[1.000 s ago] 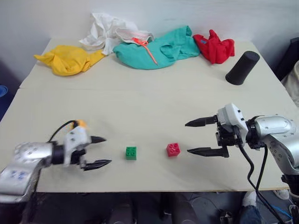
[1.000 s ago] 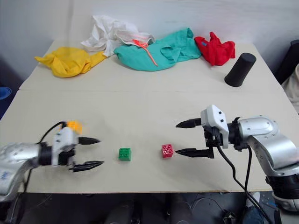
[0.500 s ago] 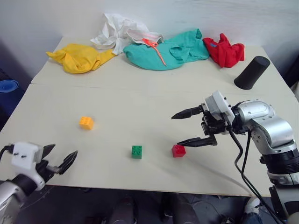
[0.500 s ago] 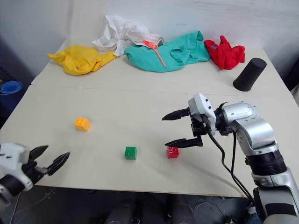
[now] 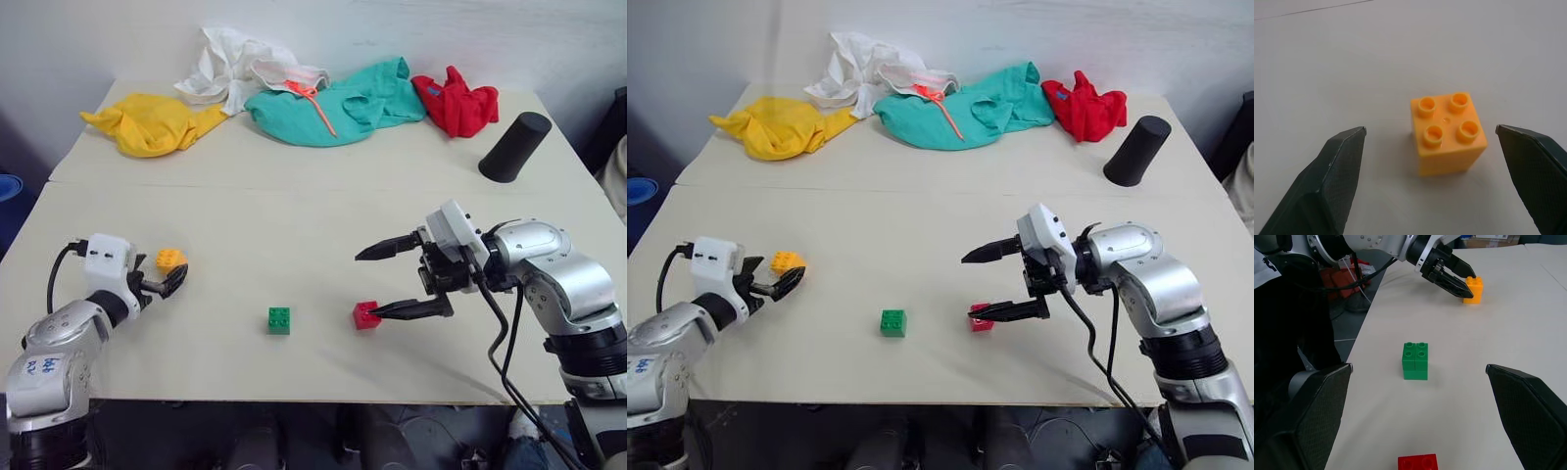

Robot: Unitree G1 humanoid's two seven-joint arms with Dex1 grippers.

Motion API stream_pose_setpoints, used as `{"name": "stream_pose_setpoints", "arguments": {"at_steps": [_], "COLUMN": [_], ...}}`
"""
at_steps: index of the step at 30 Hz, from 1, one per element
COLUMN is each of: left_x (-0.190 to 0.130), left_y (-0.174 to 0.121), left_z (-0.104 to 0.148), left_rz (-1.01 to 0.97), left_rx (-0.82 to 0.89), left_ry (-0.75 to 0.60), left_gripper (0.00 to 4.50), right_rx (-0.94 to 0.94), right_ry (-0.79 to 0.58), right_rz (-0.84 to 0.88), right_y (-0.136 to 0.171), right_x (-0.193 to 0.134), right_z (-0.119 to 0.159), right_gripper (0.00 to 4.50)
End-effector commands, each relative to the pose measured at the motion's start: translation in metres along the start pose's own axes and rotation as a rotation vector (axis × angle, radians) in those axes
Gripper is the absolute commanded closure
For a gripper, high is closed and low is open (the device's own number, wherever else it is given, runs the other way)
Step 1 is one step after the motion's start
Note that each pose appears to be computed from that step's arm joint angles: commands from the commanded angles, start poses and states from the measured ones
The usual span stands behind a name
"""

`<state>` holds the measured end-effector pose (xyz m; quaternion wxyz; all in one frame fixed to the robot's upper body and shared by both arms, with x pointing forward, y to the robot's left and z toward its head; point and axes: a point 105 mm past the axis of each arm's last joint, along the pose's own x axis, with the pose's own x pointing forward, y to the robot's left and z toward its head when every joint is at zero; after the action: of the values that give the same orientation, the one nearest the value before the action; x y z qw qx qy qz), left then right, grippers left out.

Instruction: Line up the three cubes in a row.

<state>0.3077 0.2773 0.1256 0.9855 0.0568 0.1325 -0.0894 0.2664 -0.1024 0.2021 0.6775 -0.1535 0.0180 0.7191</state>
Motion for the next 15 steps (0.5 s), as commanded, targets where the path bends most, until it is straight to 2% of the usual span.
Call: {"name": "stream_pose_setpoints", "arguments": {"at_steps": [1, 3, 6, 13, 14, 15], "left_x": [0.0053, 0.0104, 0.0122, 0.0103, 0.0101, 0.0098], "left_y": [0.0020, -0.0011, -0.0023, -0.0007, -0.0010, -0.0013], "left_z": [0.0078, 0.0086, 0.0106, 0.0095, 0.0095, 0.0094], "left_rz": [-0.001, -0.019, -0.034, -0.036, -0.037, -0.038], "left_rx": [0.037, 0.042, 0.037, 0.042, 0.040, 0.039], "left_ry": [-0.020, -0.018, -0.022, -0.013, -0.014, -0.014], "left_gripper": [0.02, 0.02, 0.58, 2.72, 2.97, 2.97], "right_rx": [-0.052, -0.052, -0.050, -0.044, -0.043, -0.044], "right_ry": [-0.023, -0.023, -0.021, -0.014, -0.013, -0.012], "right_rz": [-0.024, -0.028, -0.041, -0.056, -0.056, -0.057], "right_y": [0.0022, 0.0034, 0.0044, 0.0063, 0.0067, 0.0068], "right_x": [-0.0027, -0.0022, -0.0020, -0.0023, -0.0026, -0.0031], "right_z": [0.0113, 0.0110, 0.0101, 0.0071, 0.0070, 0.0067], "right_gripper": [0.00, 0.00, 0.00, 0.00, 0.00, 0.00]}}
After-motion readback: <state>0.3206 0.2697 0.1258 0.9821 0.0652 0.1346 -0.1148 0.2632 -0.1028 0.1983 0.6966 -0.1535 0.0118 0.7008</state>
